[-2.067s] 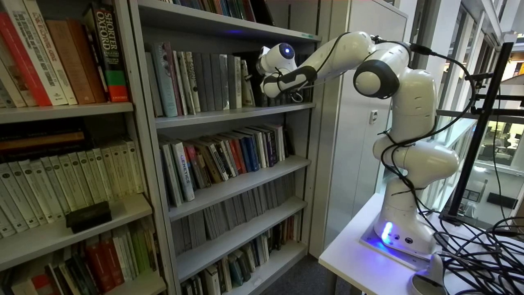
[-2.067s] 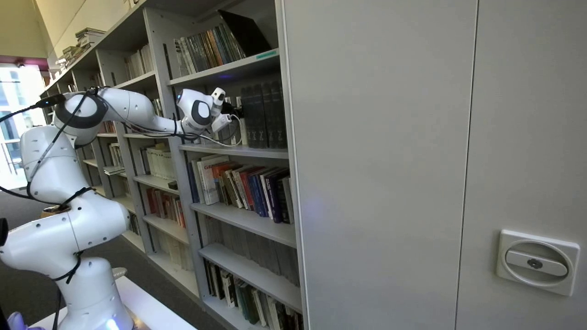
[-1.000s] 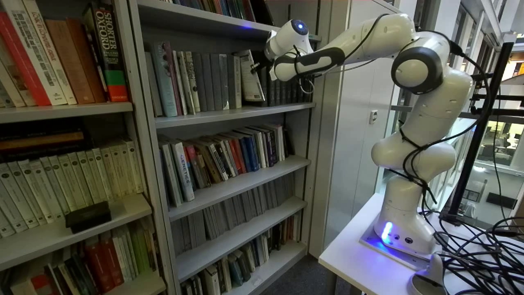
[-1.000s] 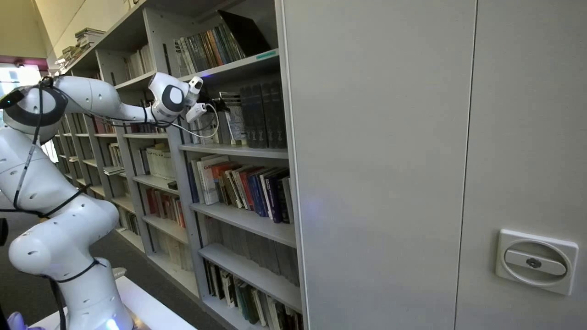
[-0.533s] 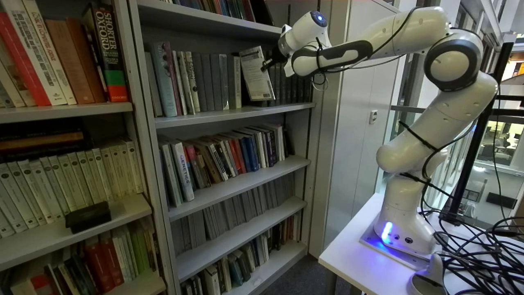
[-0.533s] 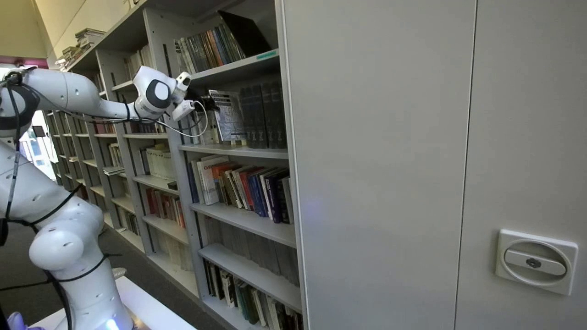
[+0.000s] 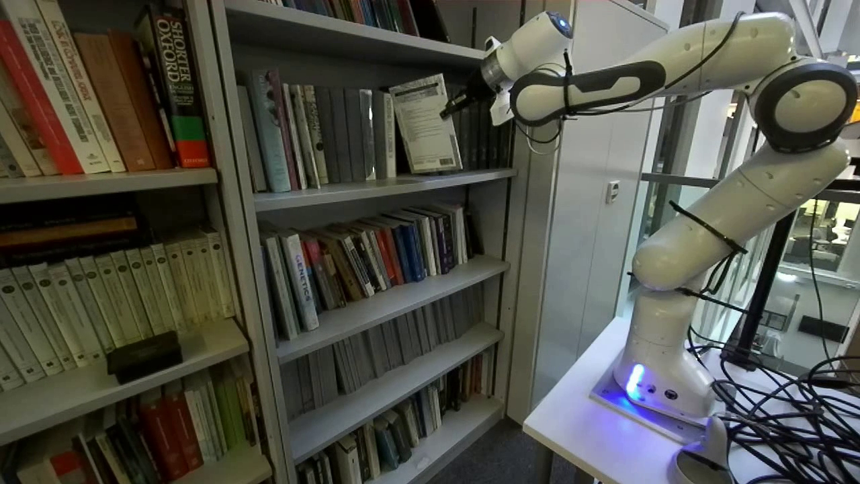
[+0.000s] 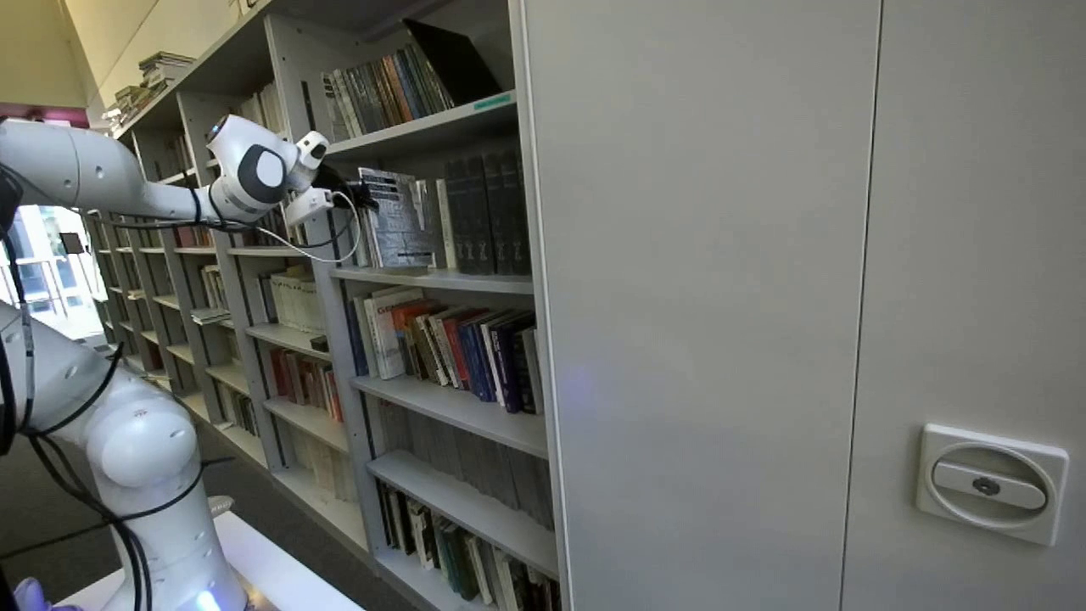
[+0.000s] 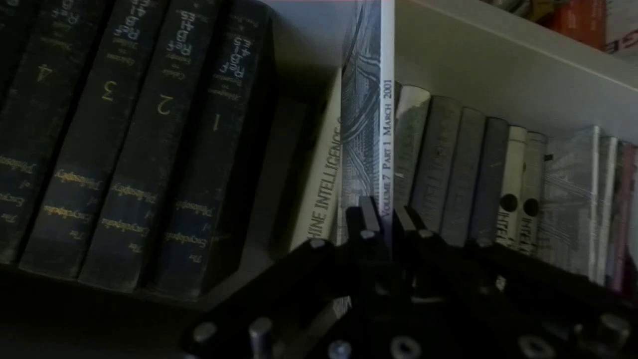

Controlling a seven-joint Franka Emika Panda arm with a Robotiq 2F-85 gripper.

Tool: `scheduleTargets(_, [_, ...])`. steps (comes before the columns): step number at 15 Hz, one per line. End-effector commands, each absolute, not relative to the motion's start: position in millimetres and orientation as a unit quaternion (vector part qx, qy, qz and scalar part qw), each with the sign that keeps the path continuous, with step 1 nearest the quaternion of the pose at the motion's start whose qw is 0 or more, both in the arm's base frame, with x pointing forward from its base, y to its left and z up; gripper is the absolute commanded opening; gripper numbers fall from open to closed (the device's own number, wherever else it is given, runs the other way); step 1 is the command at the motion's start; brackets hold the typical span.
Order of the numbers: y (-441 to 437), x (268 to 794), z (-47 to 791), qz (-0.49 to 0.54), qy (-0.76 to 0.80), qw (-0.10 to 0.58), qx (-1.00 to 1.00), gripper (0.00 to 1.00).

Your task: Put the thin white book that is with the grey books with the other thin white books

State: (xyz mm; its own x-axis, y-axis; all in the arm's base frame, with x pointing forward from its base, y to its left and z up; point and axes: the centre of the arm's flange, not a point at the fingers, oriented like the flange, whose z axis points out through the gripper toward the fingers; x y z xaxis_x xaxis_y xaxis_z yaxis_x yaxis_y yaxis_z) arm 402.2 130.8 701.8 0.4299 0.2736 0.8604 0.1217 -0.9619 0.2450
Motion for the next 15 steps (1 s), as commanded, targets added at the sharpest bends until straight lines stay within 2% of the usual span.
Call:
scheduleTargets(1, [152.9,394.2,725.7,0.555,0.151,0.017,0.818,0.02])
scheduleTargets(8, [225.5,439.6,735.1,0.564,0.192,-0.085,0.799,0.02])
scheduleTargets(15, [250.0,514.6,725.5,0.552,0.188,-0.119,0.804,0.02])
